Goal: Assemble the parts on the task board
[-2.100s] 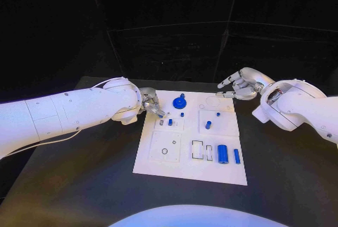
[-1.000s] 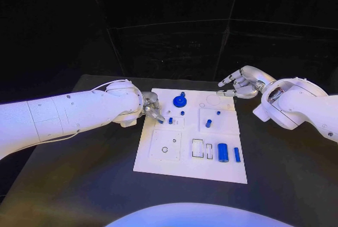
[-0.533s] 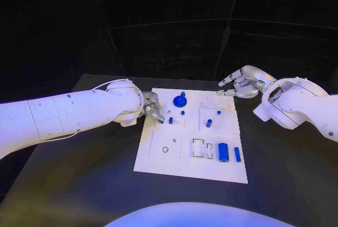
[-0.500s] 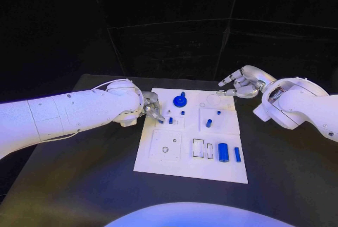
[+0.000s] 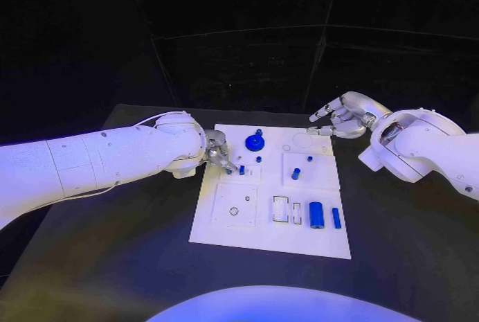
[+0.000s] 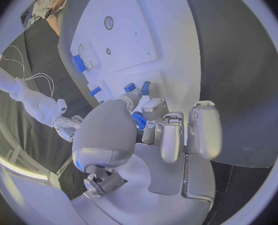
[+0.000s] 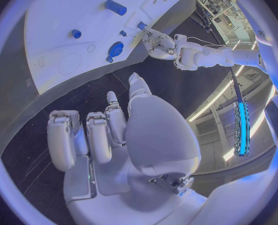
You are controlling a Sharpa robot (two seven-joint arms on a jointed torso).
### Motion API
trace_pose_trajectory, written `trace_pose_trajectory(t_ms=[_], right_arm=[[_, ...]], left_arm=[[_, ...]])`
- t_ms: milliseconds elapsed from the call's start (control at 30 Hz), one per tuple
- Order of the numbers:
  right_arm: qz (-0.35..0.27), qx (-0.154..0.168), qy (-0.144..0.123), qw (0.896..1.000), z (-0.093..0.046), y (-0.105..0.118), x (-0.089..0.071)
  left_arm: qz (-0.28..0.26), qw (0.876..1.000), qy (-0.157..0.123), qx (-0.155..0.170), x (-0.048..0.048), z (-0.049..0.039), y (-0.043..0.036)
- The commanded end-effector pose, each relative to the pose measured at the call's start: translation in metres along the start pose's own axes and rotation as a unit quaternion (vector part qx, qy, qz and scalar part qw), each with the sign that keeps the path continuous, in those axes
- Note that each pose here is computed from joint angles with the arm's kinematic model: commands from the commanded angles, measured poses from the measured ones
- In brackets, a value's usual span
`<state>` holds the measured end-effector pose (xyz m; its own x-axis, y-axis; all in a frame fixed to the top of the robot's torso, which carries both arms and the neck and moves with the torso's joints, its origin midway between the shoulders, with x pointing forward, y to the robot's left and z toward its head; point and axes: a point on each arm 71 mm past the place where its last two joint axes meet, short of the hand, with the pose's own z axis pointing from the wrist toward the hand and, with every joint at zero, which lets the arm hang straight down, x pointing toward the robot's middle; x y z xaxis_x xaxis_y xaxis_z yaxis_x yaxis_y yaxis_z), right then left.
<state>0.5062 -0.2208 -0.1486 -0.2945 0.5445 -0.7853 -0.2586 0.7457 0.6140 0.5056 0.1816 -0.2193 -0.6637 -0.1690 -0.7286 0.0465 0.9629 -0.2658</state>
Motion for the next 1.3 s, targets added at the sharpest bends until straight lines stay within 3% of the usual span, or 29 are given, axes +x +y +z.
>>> trace_pose_trajectory(t_ms=[33, 667, 1300], right_arm=[[0.0, -0.006, 0.0, 1.0, 0.0, 0.002, -0.0006], [0.001, -0.006, -0.001, 1.0, -0.0001, 0.0021, -0.0008], [0.0, -0.006, -0.002, 1.0, 0.0006, 0.0015, -0.0012]], left_arm=[[0.009, 1.0, 0.013, -0.003, 0.0017, 0.001, -0.0011], [0.002, 1.0, 0.001, -0.008, -0.0019, 0.0035, 0.0016], [-0.049, 0.998, -0.045, 0.013, -0.0063, -0.006, 0.0048]])
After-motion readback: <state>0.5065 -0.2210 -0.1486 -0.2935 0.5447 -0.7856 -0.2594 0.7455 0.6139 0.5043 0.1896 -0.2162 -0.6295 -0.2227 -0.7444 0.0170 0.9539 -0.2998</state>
